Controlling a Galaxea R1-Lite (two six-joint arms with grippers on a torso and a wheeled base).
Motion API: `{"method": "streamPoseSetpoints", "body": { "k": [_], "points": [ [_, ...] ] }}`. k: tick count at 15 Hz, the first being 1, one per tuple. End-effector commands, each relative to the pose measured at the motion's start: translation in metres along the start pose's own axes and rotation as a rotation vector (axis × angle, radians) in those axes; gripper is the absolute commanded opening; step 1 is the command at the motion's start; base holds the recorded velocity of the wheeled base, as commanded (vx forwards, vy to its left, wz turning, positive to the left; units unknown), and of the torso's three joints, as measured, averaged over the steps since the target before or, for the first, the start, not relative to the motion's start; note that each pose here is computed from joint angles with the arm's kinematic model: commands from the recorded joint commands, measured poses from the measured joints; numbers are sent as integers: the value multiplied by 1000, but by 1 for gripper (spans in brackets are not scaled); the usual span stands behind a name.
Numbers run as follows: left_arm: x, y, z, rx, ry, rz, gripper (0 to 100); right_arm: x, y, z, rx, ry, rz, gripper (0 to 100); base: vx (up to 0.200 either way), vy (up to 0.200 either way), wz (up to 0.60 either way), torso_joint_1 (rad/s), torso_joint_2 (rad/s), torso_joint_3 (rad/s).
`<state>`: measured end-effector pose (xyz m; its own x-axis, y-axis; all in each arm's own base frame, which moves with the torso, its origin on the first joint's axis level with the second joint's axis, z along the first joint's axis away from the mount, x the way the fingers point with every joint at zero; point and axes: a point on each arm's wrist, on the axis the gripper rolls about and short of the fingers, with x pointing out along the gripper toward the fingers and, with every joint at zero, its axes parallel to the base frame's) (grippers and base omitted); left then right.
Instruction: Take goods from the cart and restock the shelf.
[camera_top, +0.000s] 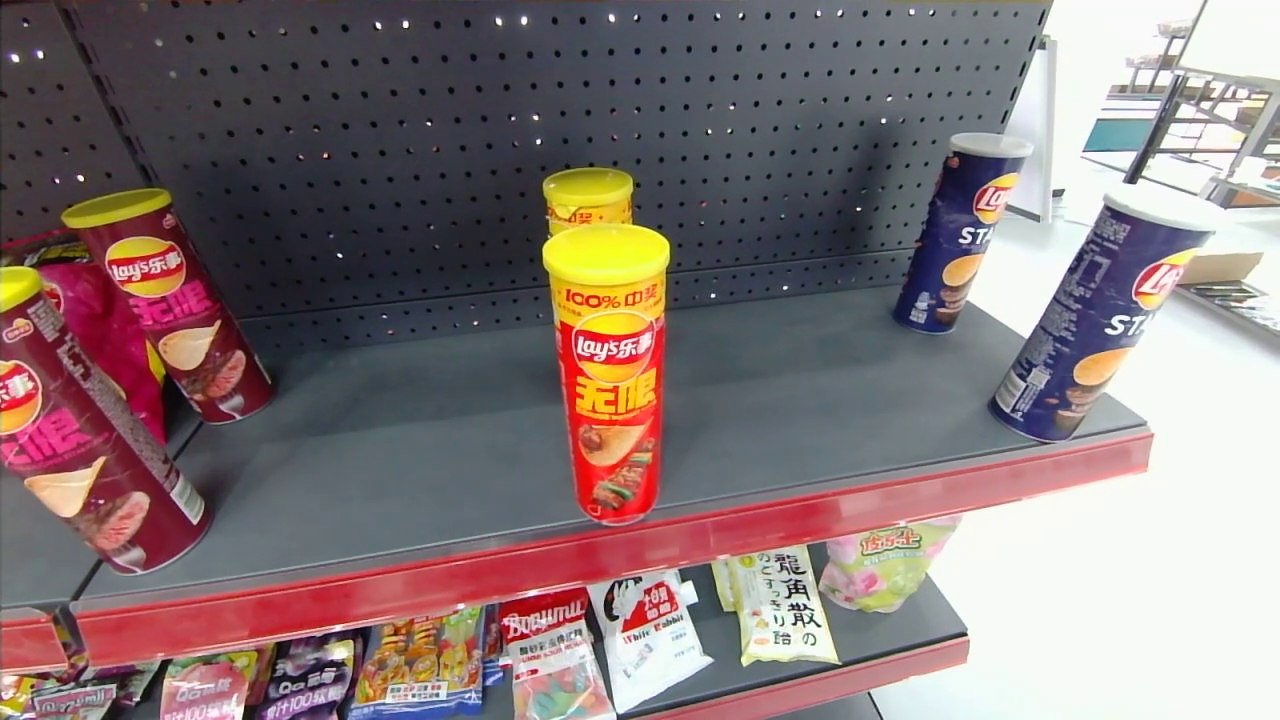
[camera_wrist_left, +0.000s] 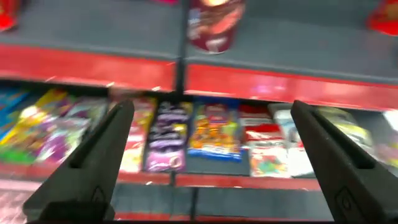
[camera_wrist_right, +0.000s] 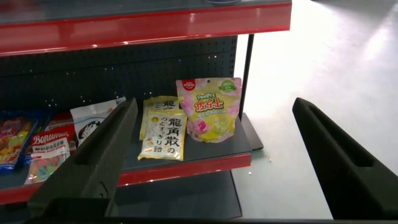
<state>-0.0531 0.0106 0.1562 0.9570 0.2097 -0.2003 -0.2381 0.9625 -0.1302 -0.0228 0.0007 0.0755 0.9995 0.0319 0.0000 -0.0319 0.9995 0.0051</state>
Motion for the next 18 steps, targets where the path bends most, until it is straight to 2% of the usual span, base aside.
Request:
{"method": "streamPoseSetpoints", "body": {
  "k": [1, 3, 5, 6, 9, 11, 14, 16, 17, 18],
  "points": [
    [1, -5, -7, -11, 31, 141, 100, 0, 0, 0, 0, 2, 2, 100, 0, 0, 0, 0, 0, 0],
    [2, -7, -13, -19, 36, 178, 100, 0, 0, 0, -2, 2, 0, 100, 0, 0, 0, 0, 0, 0],
    [1, -5, -23, -7, 28, 142, 100, 0, 0, 0, -2, 2, 0, 100, 0, 0, 600, 7, 2, 2],
    [0, -5, -28, 45, 15, 82, 100, 0, 0, 0, -2, 2, 0, 100, 0, 0, 600, 7, 7, 12],
    [7, -8, -27, 52, -41, -13, 100, 0, 0, 0, -4, 2, 0, 100, 0, 0, 600, 6, 2, 2],
    [14, -10, -30, 50, -70, -45, 100, 0, 0, 0, 0, 2, 0, 100, 0, 0, 600, 5, 0, 0],
    [24, -11, -37, 52, -107, -109, 100, 0, 0, 0, 0, 2, 0, 100, 0, 0, 0, 0, 0, 0],
    [33, -12, -47, 74, -113, -146, 100, 0, 0, 0, 0, 2, 0, 100, 0, 0, 0, 0, 0, 0],
    [44, -11, -62, 110, -130, -155, 100, 0, 0, 0, 0, 2, 0, 100, 0, 0, 0, 0, 0, 0],
    [48, -11, -68, 119, -138, -156, 100, 0, 0, 0, 1, 2, 0, 100, 0, 0, 0, 0, 0, 0]
  ]
}}
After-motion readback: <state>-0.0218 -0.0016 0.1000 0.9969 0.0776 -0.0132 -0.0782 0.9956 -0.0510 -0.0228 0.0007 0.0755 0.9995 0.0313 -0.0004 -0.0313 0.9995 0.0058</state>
